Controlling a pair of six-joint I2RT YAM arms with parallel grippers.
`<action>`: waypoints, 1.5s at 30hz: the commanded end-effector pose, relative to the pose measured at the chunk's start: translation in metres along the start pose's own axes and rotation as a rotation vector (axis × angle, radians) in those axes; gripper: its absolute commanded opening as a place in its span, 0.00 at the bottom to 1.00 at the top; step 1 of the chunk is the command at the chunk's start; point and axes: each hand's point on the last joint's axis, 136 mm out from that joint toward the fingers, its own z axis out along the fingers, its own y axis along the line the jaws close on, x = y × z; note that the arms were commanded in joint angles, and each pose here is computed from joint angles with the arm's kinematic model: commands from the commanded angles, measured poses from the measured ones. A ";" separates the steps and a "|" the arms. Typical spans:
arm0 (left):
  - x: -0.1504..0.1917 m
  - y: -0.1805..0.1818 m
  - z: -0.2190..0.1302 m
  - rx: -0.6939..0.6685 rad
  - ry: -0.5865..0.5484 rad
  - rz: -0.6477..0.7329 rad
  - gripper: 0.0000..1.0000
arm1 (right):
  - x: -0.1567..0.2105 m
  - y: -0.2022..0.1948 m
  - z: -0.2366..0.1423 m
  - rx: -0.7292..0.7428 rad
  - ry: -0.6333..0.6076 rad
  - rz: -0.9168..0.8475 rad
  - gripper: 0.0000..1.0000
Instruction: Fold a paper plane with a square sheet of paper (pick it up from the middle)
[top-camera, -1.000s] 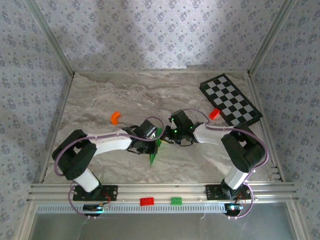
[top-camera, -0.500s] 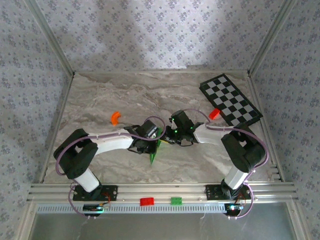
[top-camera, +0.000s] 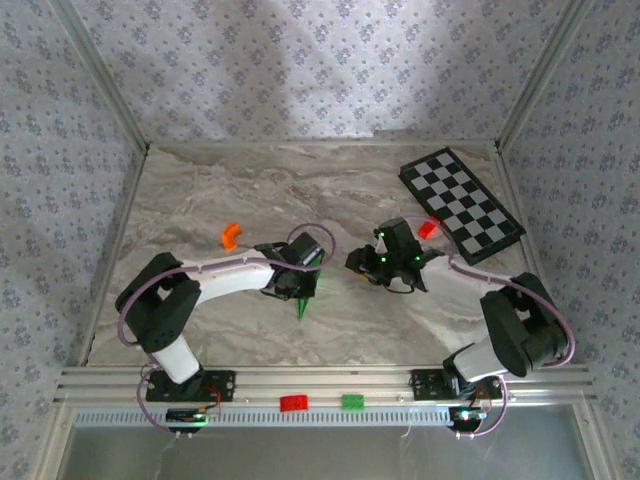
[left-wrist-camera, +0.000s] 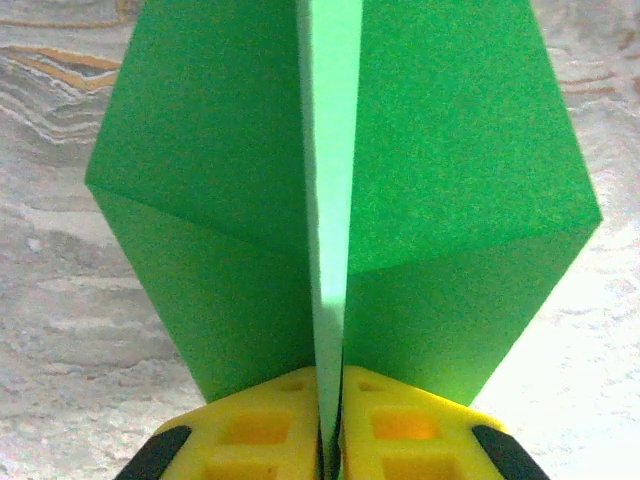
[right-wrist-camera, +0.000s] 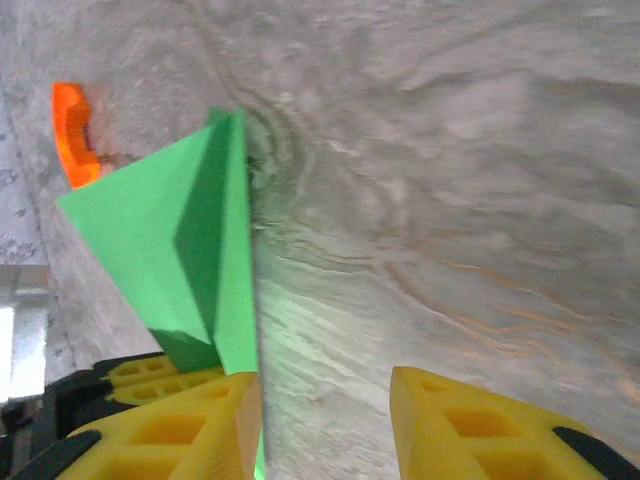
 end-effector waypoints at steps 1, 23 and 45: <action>0.000 0.006 0.000 -0.067 0.011 -0.014 0.13 | 0.005 -0.019 -0.007 0.044 -0.004 0.018 0.41; 0.014 0.017 0.016 -0.237 0.042 0.036 0.22 | 0.005 -0.034 -0.013 0.033 -0.016 0.056 0.43; 0.018 0.010 0.013 -0.225 -0.013 -0.088 0.45 | 0.005 -0.039 -0.023 0.001 -0.010 0.061 0.44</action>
